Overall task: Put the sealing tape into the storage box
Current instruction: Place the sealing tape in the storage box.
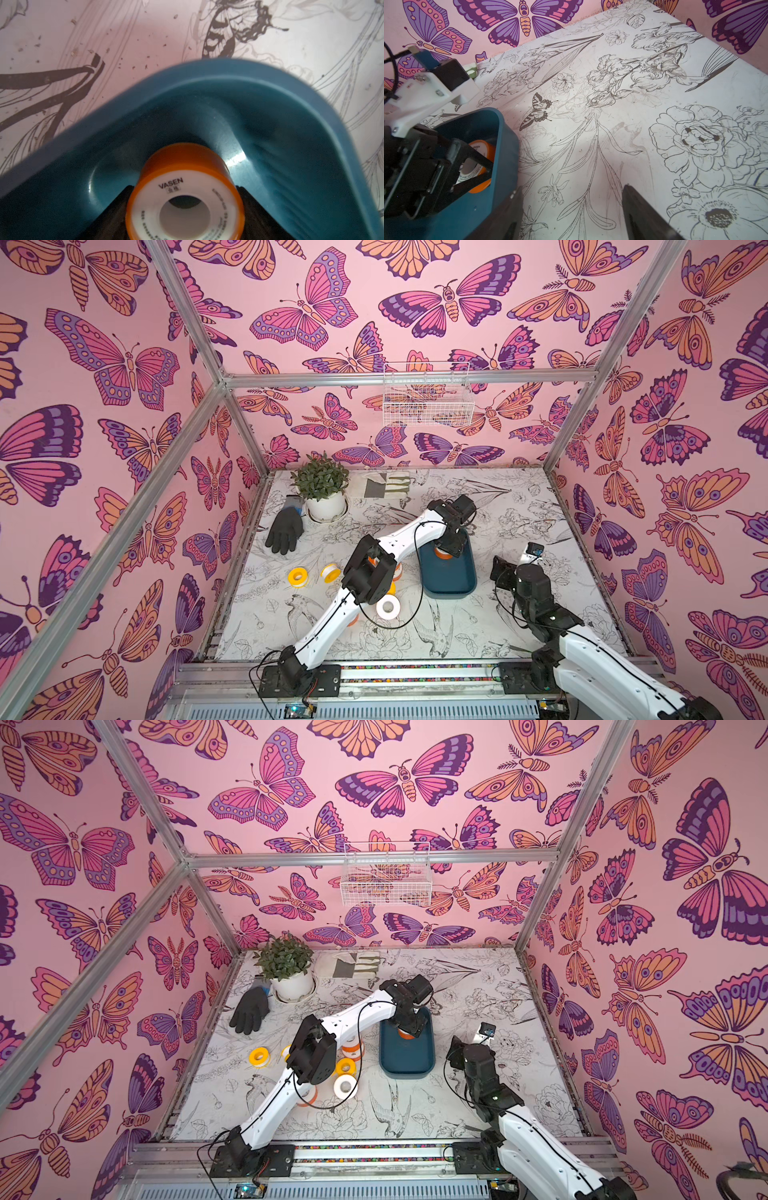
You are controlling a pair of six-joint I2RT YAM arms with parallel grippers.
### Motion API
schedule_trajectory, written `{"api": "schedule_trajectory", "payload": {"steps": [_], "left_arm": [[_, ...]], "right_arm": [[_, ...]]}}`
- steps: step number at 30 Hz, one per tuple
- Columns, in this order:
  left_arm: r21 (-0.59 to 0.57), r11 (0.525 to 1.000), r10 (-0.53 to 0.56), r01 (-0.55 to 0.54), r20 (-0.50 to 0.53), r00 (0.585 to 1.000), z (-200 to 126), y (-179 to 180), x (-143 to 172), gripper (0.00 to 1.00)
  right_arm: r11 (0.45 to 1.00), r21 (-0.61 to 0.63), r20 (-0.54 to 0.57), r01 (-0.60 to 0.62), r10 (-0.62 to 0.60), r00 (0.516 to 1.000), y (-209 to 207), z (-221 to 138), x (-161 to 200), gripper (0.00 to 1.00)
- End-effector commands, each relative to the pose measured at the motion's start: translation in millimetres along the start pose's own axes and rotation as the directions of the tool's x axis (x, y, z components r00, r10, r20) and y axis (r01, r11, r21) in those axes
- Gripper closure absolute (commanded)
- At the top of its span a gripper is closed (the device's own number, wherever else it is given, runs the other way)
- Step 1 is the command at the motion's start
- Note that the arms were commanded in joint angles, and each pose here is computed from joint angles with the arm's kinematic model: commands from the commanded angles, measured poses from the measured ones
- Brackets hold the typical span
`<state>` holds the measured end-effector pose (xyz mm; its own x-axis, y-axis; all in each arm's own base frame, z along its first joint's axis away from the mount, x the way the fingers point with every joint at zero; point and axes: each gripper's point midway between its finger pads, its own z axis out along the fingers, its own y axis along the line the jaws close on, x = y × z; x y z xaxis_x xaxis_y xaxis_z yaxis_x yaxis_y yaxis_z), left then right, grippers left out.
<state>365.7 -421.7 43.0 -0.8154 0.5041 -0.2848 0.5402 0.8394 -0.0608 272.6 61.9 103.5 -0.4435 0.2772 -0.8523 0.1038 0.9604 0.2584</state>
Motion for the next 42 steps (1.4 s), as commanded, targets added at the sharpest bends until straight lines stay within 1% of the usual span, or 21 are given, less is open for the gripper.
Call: {"api": "schedule_trajectory", "payload": {"steps": [1,7,9,12,15,18,20,21,23,24,25,27,32,36,39,42], "left_arm": [[-0.006,1.000,-0.008,0.008,0.008,1.000,2,-1,-3,0.33],[0.021,1.000,-0.003,0.003,0.014,1.000,-1,-6,-6,0.19],[0.024,1.000,0.001,-0.002,0.018,1.000,-3,-6,-7,0.16],[0.023,1.000,0.004,-0.005,0.020,1.000,-6,-6,-6,0.14],[0.029,1.000,0.007,-0.007,0.032,0.999,-16,-7,-8,0.15],[0.005,1.000,0.007,-0.007,0.068,0.998,-38,0,-12,0.18],[-0.035,0.999,0.016,-0.013,0.095,0.995,-54,8,-14,0.20],[-0.055,0.998,0.019,-0.013,0.106,0.994,-62,13,-14,0.23],[-0.061,0.998,0.017,-0.010,0.115,0.993,-74,18,-11,0.28],[-0.066,0.998,0.016,-0.008,0.116,0.993,-80,21,-8,0.31],[-0.070,0.998,0.016,-0.007,0.117,0.993,-84,22,-6,0.36],[-0.071,0.997,0.017,-0.009,0.111,0.994,-90,24,1,0.50],[-0.034,0.999,0.019,-0.017,0.060,0.998,-87,21,19,0.76],[-0.015,1.000,0.022,-0.021,0.016,1.000,-74,18,29,0.93],[-0.019,1.000,0.024,-0.025,-0.015,1.000,-62,18,35,0.99],[-0.018,1.000,0.025,-0.025,-0.038,0.999,-51,18,38,1.00]], "right_arm": [[1.000,0.003,0.017,0.001,-0.001,1.000,4,-1,-11,0.22],[1.000,0.003,0.016,0.003,-0.003,1.000,4,-1,-10,0.22],[1.000,0.003,0.017,0.002,-0.002,1.000,4,-1,-10,0.22],[1.000,0.003,0.017,0.001,-0.001,1.000,4,-1,-11,0.22],[1.000,0.002,0.017,0.002,-0.002,1.000,4,-1,-10,0.22],[1.000,0.003,0.017,0.002,-0.002,1.000,4,-1,-11,0.22],[1.000,0.002,0.016,0.003,-0.003,1.000,5,-1,-11,0.22],[1.000,0.000,0.014,0.004,-0.004,1.000,5,-1,-10,0.22],[1.000,0.000,0.008,0.007,-0.007,1.000,5,0,-10,0.21],[1.000,-0.001,0.008,0.008,-0.008,1.000,6,0,-10,0.22],[1.000,0.003,0.006,0.007,-0.007,1.000,5,0,-10,0.22],[1.000,0.012,0.005,0.003,-0.004,1.000,4,1,-10,0.22],[1.000,0.012,0.002,0.004,-0.004,1.000,4,1,-9,0.23],[1.000,0.013,0.005,0.003,-0.003,1.000,4,1,-9,0.23],[1.000,0.013,0.005,0.004,-0.004,1.000,4,0,-9,0.23],[1.000,0.012,0.005,0.004,-0.004,1.000,4,1,-10,0.23]]}}
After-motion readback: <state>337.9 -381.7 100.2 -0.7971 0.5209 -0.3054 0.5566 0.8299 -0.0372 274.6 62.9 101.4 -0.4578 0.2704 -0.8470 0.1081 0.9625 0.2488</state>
